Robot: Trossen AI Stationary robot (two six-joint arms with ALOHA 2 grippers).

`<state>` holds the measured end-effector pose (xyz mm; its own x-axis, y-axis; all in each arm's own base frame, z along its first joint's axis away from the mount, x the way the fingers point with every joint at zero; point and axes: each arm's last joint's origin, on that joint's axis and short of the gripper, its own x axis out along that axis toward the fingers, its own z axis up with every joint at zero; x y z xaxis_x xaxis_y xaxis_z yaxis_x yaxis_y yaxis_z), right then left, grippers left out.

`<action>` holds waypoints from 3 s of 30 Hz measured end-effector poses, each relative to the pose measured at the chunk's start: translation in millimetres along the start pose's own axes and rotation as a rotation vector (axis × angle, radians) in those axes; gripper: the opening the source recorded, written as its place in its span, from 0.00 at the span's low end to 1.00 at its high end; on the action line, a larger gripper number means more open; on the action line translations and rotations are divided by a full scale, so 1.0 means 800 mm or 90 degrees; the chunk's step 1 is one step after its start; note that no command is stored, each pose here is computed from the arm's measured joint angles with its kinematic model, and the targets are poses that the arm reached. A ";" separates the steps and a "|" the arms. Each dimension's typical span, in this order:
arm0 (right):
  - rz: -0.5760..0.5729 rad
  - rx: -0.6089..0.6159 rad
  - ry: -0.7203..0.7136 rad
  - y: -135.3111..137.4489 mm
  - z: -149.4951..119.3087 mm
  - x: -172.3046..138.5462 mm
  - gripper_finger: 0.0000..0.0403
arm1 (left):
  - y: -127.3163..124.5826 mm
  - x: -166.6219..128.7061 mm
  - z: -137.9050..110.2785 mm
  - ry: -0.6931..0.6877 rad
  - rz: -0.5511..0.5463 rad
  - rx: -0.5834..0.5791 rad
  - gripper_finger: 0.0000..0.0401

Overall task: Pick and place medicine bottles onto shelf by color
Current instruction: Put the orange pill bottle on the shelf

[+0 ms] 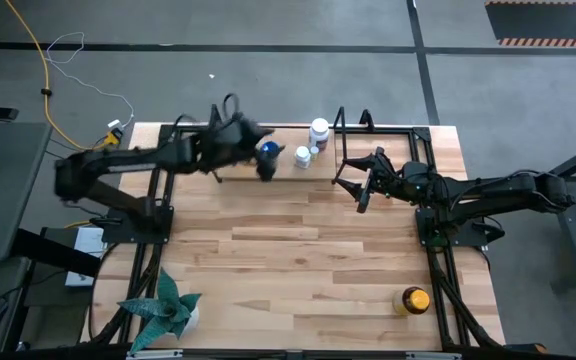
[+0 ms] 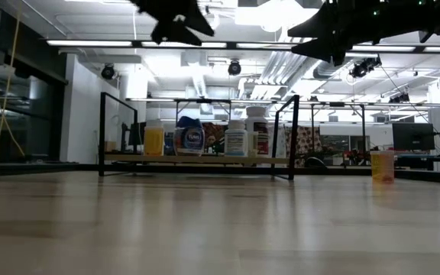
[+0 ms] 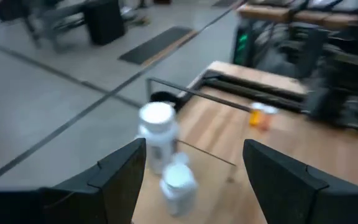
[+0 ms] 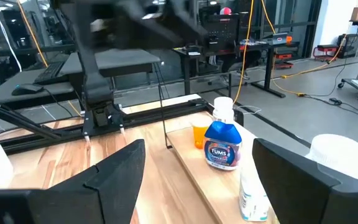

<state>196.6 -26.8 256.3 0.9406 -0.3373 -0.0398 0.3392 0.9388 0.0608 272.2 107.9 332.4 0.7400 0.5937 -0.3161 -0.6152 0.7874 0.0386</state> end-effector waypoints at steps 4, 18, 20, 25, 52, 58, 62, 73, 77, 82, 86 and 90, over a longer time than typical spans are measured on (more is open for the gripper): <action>0.000 0.000 -0.001 0.000 0.000 0.000 0.72 | -0.011 -0.038 -0.047 -0.087 -0.077 -0.018 0.64; 0.007 -0.003 0.012 0.000 -0.002 0.000 0.72 | -0.011 -0.121 -0.137 -0.309 -0.208 -0.044 0.64; 0.007 -0.003 0.015 0.000 -0.003 0.000 0.72 | -0.011 -0.120 -0.139 -0.299 -0.208 -0.035 0.64; 0.008 -0.003 0.015 0.000 -0.003 0.000 0.72 | -0.012 -0.117 -0.142 -0.286 -0.192 -0.021 0.64; -0.001 -0.003 0.013 0.000 -0.003 0.000 0.72 | -0.015 -0.118 -0.141 -0.294 -0.243 -0.012 0.65; -0.003 0.095 0.009 0.000 0.003 0.001 0.72 | -0.014 -0.118 -0.141 -0.293 -0.243 -0.011 0.65; -0.015 0.154 0.038 0.004 0.026 0.003 0.72 | -0.014 -0.118 -0.141 -0.293 -0.242 -0.012 0.65; -0.344 0.143 0.334 -0.003 0.016 -0.025 0.72 | -0.014 -0.118 -0.142 -0.290 -0.242 -0.010 0.65; -0.472 0.186 0.390 -0.013 -0.006 -0.046 0.72 | -0.014 -0.118 -0.142 -0.290 -0.242 -0.010 0.65; -0.580 0.246 0.422 -0.027 -0.043 -0.060 0.72 | -0.015 -0.117 -0.142 -0.290 -0.242 -0.010 0.65; -0.638 0.286 0.416 -0.041 -0.067 -0.062 0.72 | -0.015 -0.117 -0.142 -0.290 -0.242 -0.010 0.65; -0.670 0.305 0.419 -0.057 -0.075 -0.061 0.72 | -0.015 -0.117 -0.142 -0.290 -0.242 -0.010 0.65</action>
<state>134.4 -49.1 195.4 0.0910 -0.6577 -0.7477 0.9951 0.0901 0.0418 179.0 24.1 254.0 0.9491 0.2853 0.1332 -0.2861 0.9581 -0.0132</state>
